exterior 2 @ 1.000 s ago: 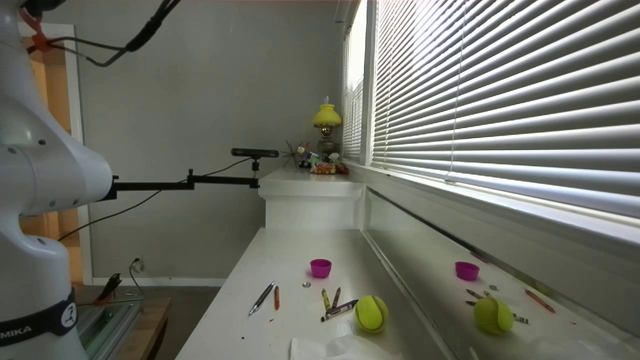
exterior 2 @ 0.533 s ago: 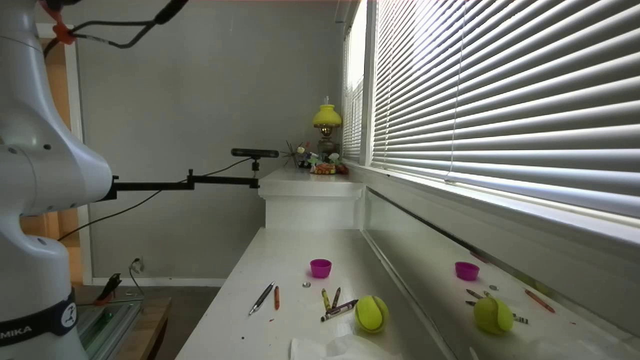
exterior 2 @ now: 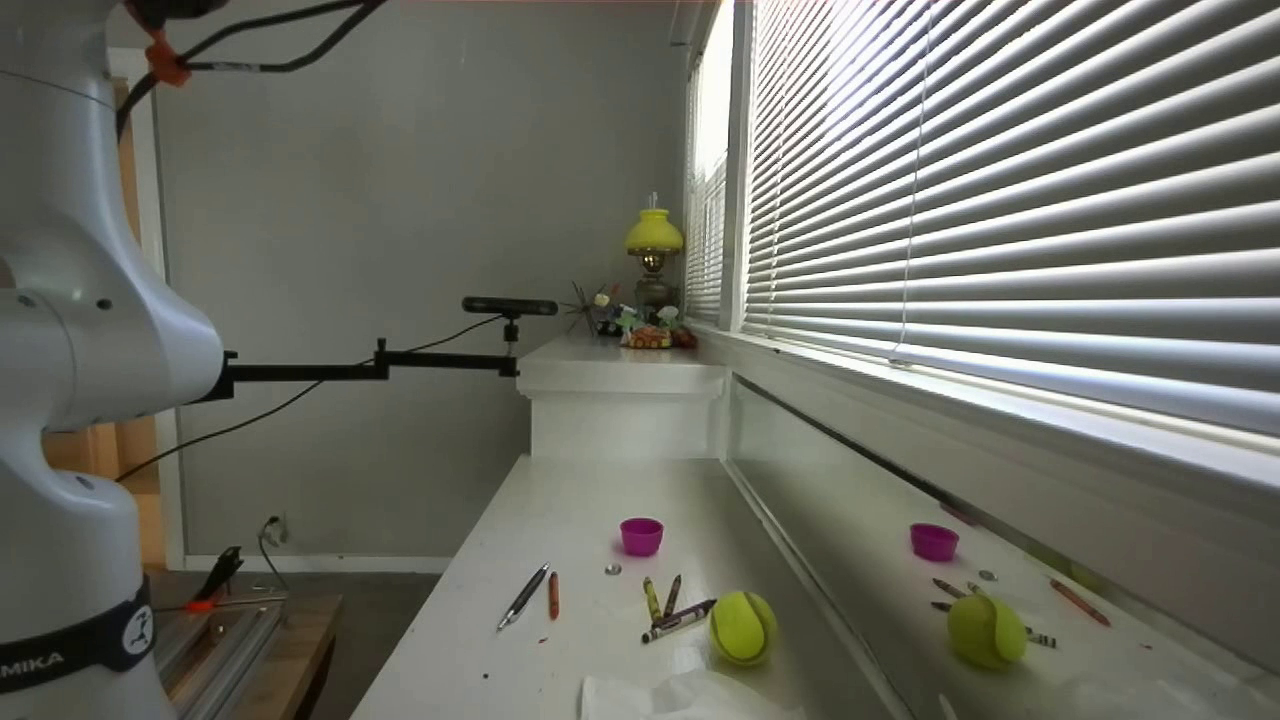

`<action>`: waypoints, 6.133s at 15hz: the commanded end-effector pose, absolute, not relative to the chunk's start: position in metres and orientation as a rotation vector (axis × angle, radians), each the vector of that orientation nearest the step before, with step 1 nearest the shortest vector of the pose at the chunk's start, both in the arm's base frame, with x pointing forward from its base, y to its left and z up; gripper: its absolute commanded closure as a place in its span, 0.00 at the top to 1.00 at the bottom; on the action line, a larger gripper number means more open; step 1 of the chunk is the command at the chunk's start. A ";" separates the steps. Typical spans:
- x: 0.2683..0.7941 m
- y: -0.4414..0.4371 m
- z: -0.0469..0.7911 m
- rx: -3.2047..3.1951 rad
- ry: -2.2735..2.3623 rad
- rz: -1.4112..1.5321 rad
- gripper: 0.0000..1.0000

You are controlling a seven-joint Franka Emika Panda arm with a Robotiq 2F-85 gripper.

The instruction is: Pull up the window blinds

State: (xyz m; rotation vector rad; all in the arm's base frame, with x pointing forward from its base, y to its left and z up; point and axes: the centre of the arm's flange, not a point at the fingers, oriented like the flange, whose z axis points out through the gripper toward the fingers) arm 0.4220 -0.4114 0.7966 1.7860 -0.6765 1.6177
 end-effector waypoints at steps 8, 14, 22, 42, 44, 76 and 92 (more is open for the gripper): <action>0.456 -0.467 0.813 1.699 -0.655 1.620 1.00; 0.477 -0.460 0.809 1.727 -0.647 1.671 0.97; 0.472 -0.459 0.818 1.708 -0.662 1.686 0.33; 0.436 -0.413 0.810 1.826 -0.552 1.487 0.00; 0.431 -0.411 0.812 1.828 -0.550 1.484 0.00; 0.394 -0.327 0.589 2.276 -0.503 1.131 0.00; 0.384 -0.322 0.494 2.506 -0.475 0.904 0.00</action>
